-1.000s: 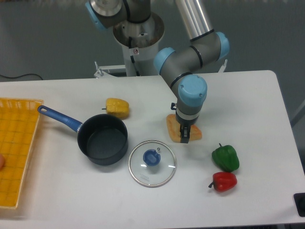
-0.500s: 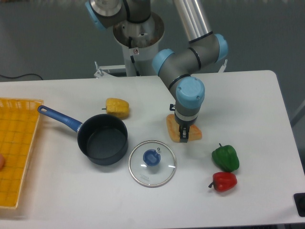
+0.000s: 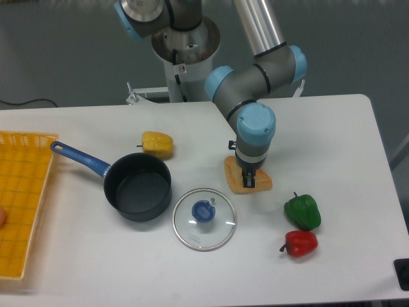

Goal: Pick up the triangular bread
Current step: 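Lower the gripper onto the bread and close on its edge, then lift the gripped bread slice up off the table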

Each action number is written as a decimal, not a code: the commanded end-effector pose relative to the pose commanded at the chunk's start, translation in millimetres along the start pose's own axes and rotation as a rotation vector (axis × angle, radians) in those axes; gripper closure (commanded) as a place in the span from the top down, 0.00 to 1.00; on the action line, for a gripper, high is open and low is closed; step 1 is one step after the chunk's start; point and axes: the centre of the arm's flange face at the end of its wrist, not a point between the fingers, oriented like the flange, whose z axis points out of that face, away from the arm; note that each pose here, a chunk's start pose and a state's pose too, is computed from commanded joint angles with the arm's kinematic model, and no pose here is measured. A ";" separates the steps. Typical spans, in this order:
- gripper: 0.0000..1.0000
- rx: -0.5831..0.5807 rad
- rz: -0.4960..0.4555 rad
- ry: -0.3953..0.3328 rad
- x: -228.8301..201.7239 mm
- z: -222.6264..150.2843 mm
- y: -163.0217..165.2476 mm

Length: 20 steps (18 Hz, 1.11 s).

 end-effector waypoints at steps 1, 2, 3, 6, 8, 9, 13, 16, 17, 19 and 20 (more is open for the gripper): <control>0.37 0.000 -0.002 0.000 -0.3 -0.5 0.2; 0.36 0.000 -0.002 0.000 0.2 -0.8 -0.1; 0.34 0.002 -0.001 0.002 0.4 -1.2 -1.2; 0.33 0.001 -0.004 0.001 0.3 -3.8 -1.0; 0.33 -0.002 -0.026 0.001 -2.2 -7.9 -3.0; 0.33 0.001 -0.026 0.006 -4.2 -10.0 -5.8; 0.33 0.012 -0.029 0.024 -2.1 -28.4 -6.7; 0.33 0.023 -0.057 0.040 2.9 -56.3 -7.9; 0.33 0.025 -0.079 0.046 5.6 -66.7 -8.8; 0.33 0.024 -0.136 0.040 6.6 -85.1 -10.4; 0.33 0.022 -0.173 0.040 3.3 -91.0 -14.0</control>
